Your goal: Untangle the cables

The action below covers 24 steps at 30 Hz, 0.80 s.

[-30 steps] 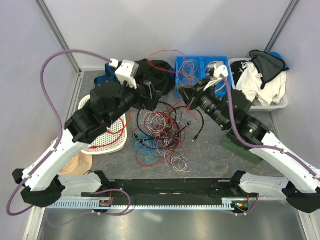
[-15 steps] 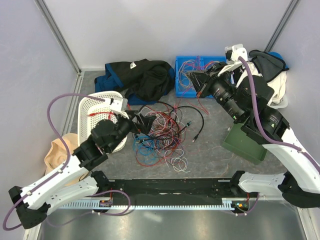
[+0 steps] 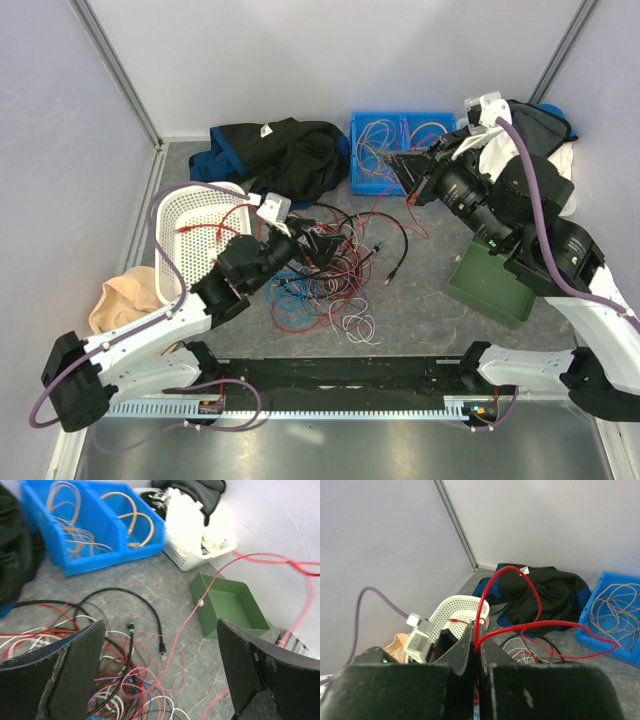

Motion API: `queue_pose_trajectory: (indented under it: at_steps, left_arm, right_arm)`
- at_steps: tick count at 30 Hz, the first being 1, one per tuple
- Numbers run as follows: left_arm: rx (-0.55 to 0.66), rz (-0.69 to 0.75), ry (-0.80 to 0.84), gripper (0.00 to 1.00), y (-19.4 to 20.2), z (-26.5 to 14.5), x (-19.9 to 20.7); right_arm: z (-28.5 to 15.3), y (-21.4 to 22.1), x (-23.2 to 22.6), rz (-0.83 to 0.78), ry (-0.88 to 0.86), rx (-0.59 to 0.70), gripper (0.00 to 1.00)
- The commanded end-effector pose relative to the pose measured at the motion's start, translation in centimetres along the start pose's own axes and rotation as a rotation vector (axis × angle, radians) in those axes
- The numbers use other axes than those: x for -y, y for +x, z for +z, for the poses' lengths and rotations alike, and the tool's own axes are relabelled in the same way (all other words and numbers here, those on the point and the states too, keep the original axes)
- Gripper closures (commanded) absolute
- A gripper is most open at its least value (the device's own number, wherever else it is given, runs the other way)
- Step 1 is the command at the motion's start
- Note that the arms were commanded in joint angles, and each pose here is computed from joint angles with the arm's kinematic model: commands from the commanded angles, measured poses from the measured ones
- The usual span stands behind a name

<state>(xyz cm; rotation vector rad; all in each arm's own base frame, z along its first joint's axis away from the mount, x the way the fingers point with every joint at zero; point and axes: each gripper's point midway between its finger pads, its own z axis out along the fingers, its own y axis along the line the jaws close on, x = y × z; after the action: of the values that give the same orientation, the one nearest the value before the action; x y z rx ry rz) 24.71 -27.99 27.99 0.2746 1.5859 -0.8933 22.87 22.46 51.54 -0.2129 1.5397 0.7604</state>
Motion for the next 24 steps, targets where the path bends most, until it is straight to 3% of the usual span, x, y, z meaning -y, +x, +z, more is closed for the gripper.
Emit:
queue_pose_trajectory:
  at_steps: [1, 7, 8, 9, 11, 12, 13, 14, 18, 22, 24]
  left_arm:
    - [0.035, -0.006, 0.142, 0.0, -0.1, 1.8, 2.5]
    - [-0.102, 0.0, 0.167, 0.01, 4.3, 3.8, 2.5]
    - [-0.121, 0.001, 0.166, 0.02, 5.0, 4.0, 2.4]
    - [-0.13, 0.001, 0.17, 0.09, 5.1, 4.4, 2.4]
    - [-0.219, 0.01, 0.12, 0.29, 7.7, 5.0, 1.2]
    - [-0.232, 0.019, 0.107, 0.66, 7.2, 5.5, 1.3]
    - [-0.253, 0.045, 0.022, 0.91, 7.5, 5.9, -0.2]
    - [-0.306, 0.056, -0.087, 0.98, 8.4, 5.9, -2.2]
    - [-0.511, 0.01, -0.442, 0.98, 10.2, 3.3, -9.7]
    - [-0.629, -0.265, -0.511, 0.98, 13.0, 1.3, -12.7]
    - [-0.653, -0.314, -0.523, 0.98, 13.8, 0.7, -13.3]
  right_arm:
    - [-1.9, -2.6, -0.8, 0.025, -0.037, 0.045, 1.0]
    - [-2.5, -3.2, -0.8, 0.019, -0.038, 0.052, 1.0]
    - [-2.6, -3.3, -0.8, 0.018, -0.041, 0.052, 1.0]
    - [-2.6, -3.4, -0.8, 0.018, -0.043, 0.054, 1.0]
    - [-2.9, -3.7, -0.9, 0.021, -0.046, 0.061, 1.0]
    - [-3.0, -3.8, -0.8, 0.021, -0.042, 0.064, 1.0]
    - [-3.2, -4.1, -0.7, 0.02, -0.038, 0.072, 1.0]
    - [-3.5, -4.3, -0.5, 0.015, -0.031, 0.076, 1.0]
    - [-5.4, -6.1, 0.5, 0.012, 0.009, 0.135, 1.0]
    - [-7.0, -7.5, 1.3, 0.01, 0.037, 0.182, 1.0]
    - [-7.0, -7.4, 1.5, 0.008, 0.044, 0.181, 1.0]
